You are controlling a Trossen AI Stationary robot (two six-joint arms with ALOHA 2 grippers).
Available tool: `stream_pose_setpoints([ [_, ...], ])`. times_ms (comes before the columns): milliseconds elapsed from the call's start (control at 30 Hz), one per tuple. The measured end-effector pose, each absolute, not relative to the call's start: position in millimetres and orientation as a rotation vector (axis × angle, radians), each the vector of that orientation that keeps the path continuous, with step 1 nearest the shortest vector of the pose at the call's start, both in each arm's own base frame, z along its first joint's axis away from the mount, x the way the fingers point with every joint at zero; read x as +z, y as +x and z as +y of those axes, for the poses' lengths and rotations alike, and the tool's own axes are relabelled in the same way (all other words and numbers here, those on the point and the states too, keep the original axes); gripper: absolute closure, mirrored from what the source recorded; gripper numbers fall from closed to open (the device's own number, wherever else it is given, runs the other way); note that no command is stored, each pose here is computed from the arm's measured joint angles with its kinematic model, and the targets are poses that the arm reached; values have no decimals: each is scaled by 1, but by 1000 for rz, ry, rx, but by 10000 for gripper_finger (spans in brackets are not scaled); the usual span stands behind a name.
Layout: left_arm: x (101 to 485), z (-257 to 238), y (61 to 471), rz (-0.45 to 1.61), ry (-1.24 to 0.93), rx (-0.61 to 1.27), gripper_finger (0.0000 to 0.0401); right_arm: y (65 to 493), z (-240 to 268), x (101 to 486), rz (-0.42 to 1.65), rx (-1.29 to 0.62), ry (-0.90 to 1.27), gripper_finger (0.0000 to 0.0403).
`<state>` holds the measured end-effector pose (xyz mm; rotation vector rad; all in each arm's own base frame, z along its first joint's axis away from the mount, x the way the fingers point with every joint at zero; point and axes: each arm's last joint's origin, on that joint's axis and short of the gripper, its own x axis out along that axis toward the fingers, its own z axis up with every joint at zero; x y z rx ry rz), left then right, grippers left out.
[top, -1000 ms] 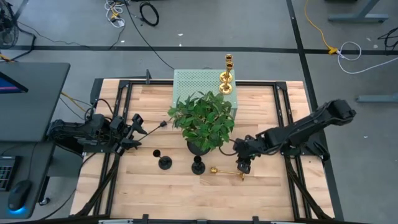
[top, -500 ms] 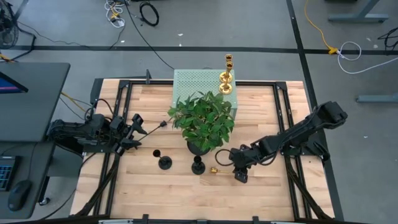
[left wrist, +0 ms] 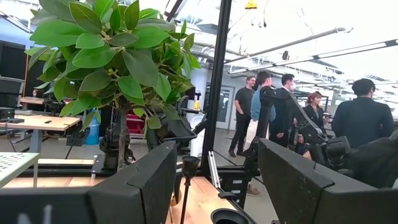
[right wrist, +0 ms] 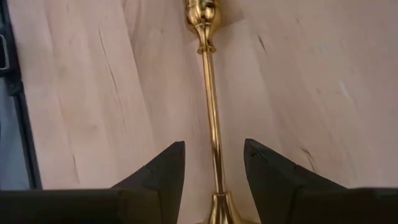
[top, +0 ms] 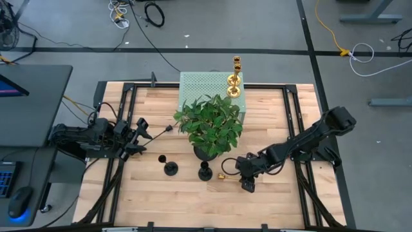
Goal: Pick & Place candle stick holders
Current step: Put the gold candle holder on the shelf aligned with the other gold candle holders
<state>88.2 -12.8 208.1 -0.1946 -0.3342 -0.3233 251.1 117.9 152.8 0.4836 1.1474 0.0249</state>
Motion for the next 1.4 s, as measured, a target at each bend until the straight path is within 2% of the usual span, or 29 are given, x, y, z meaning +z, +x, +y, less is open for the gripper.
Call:
stream_pose_setpoints([
  [1100, 208, -13, 88, -334, -195, -323, 174, 257, 120, 134, 1167, -18, 464, 239],
  [1400, 208, -13, 88, -334, -195, -323, 174, 258, 120, 134, 1163, -28, 469, 274],
])
